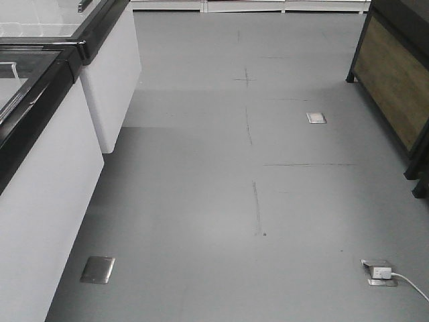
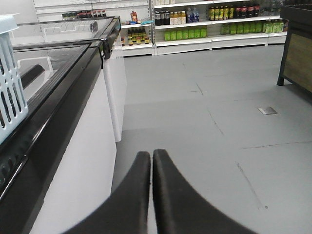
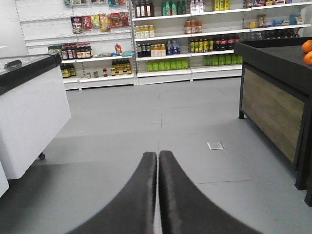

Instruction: Left arm holds basket, right arm returns cookies

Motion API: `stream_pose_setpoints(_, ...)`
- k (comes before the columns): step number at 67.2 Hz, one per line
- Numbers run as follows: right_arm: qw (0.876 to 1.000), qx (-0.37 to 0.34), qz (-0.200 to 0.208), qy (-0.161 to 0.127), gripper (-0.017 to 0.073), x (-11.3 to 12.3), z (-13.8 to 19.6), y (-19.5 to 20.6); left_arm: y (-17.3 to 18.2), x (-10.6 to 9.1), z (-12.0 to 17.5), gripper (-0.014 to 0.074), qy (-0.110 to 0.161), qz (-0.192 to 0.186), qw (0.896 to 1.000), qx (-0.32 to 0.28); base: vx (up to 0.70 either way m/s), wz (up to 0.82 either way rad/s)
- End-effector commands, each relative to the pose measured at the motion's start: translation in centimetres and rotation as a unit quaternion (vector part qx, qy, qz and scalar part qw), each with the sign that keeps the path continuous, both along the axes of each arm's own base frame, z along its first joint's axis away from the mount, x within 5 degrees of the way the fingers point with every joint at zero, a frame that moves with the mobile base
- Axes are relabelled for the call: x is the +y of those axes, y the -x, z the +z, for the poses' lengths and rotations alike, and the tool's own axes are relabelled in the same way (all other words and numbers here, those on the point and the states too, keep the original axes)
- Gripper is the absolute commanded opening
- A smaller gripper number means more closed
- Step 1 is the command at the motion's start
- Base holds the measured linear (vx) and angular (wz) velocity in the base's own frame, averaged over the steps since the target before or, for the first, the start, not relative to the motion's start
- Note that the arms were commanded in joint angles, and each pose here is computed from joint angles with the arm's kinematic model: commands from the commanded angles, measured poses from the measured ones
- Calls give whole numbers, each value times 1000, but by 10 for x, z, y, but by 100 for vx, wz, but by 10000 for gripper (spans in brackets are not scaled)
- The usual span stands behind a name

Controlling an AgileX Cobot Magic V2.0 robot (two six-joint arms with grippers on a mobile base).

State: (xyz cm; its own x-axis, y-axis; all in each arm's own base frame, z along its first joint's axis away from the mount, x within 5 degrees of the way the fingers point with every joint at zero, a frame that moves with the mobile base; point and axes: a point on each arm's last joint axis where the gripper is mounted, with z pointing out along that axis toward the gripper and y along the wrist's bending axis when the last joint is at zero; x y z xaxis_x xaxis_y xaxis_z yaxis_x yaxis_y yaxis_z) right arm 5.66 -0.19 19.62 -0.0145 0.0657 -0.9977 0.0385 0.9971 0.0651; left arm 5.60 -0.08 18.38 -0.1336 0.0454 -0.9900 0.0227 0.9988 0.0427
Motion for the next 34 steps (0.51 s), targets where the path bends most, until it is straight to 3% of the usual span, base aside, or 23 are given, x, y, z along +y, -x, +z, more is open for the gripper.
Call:
stream_pose_setpoints(1, 999, -36, -6, 7, -8, -1, 6, 0, 1, 0, 17, -6, 3, -2, 998, -58, 0, 0)
stream_pose_setpoints(34, 999, -36, -6, 7, -8, -1, 6, 0, 1, 0, 18, -6, 3, -2, 998, -58, 0, 0)
